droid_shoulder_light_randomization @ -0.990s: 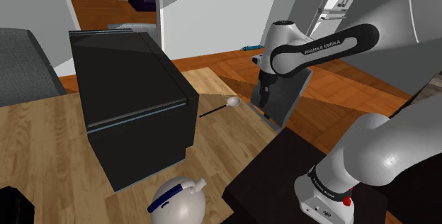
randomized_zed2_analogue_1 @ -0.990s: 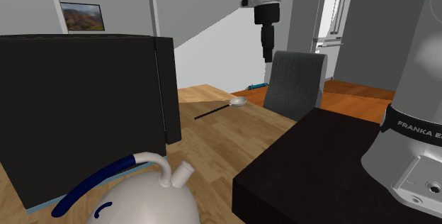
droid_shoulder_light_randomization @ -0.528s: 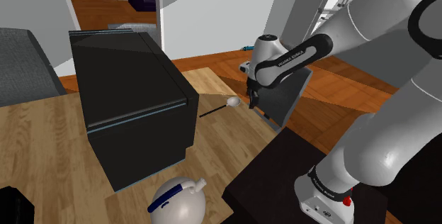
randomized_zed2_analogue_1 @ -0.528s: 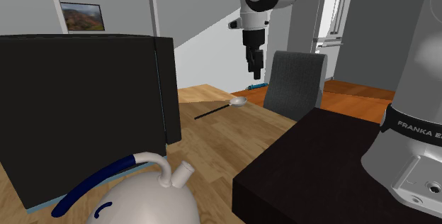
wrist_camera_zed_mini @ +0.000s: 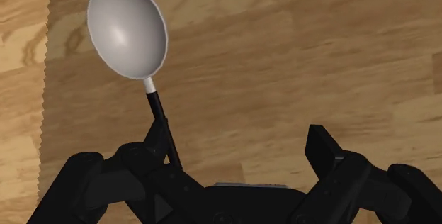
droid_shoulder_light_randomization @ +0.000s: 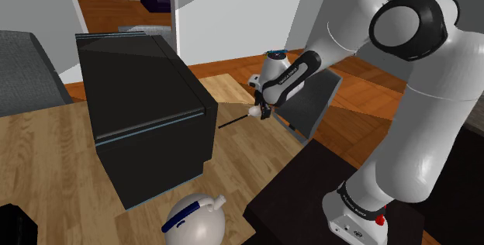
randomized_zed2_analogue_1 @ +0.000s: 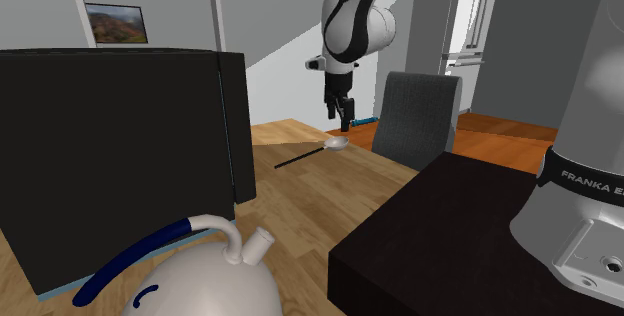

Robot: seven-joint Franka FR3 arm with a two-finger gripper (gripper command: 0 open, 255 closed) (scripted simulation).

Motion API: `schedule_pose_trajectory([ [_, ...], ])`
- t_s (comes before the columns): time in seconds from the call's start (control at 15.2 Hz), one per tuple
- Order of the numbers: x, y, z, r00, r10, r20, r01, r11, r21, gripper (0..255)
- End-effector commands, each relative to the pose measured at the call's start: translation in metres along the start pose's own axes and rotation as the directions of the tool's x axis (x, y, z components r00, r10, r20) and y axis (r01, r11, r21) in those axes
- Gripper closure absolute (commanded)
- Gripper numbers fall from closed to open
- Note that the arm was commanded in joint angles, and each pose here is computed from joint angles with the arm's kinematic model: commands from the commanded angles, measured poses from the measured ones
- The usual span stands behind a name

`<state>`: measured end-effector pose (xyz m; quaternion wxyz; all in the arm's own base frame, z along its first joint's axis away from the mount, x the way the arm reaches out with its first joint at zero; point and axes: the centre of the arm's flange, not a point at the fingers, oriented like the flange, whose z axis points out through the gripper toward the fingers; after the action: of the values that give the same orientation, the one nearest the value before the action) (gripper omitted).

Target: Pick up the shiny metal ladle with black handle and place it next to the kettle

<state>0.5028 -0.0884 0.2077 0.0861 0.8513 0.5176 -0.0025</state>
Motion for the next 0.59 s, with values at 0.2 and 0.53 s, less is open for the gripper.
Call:
schedule_pose_trajectory([
  [0.2,0.026,0.028,0.046,0.986,-0.165,-0.012,0.164,0.985,-0.059,0],
  [0.53,0.05,0.05,0.085,0.957,-0.288,-0.015,0.285,0.953,-0.105,0],
])
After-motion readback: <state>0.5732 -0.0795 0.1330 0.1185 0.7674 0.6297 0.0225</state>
